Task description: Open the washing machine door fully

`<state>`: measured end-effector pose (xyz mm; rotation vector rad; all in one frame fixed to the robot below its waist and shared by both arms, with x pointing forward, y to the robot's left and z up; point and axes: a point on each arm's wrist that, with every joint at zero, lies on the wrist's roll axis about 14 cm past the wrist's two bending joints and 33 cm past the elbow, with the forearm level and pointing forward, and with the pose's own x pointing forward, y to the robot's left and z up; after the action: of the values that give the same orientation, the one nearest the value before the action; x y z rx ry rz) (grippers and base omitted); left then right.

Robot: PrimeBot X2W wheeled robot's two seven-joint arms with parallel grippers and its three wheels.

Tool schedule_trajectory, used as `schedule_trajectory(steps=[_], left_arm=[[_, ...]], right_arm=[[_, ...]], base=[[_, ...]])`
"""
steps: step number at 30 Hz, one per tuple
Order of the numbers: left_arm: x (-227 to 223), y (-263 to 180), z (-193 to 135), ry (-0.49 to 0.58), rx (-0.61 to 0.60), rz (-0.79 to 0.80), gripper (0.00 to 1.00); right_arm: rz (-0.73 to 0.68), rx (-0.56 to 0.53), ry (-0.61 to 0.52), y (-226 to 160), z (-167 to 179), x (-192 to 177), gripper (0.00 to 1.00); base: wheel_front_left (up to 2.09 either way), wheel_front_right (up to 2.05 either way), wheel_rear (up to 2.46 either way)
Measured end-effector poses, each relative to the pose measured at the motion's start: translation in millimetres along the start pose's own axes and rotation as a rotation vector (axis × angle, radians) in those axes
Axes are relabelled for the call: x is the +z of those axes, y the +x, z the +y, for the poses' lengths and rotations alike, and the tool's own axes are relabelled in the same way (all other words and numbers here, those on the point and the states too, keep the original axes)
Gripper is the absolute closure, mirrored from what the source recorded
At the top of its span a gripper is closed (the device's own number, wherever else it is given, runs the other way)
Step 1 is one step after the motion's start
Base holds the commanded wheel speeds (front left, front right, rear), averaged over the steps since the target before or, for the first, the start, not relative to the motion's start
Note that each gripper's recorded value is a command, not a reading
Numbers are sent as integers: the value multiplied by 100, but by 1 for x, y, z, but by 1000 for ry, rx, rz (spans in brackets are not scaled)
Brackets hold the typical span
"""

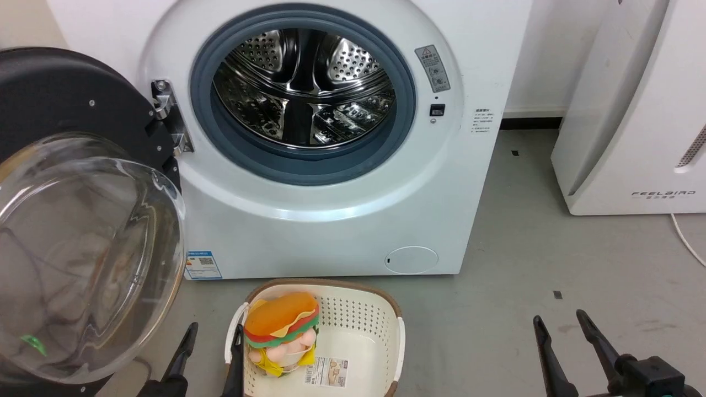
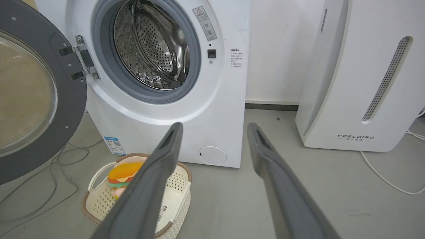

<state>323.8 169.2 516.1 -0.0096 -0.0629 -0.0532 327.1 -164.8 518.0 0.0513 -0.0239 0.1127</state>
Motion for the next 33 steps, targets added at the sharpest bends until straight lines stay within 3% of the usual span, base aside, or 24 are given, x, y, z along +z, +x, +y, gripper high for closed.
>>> schedule_trajectory(steps=[1,2,33], left_arm=[[0,1,-1,-1,-3,2,0],[-1,1,-1,-2,-4,3,100],[-2,10,3,11,13,28,100]], right_arm=[[1,-3,1,0,-1,0,0],[1,-3,1,0,-1,0,100],[24,2,-15,7,-1,-4,100]], base=[[0,0,0],[0,0,0],[0,0,0]])
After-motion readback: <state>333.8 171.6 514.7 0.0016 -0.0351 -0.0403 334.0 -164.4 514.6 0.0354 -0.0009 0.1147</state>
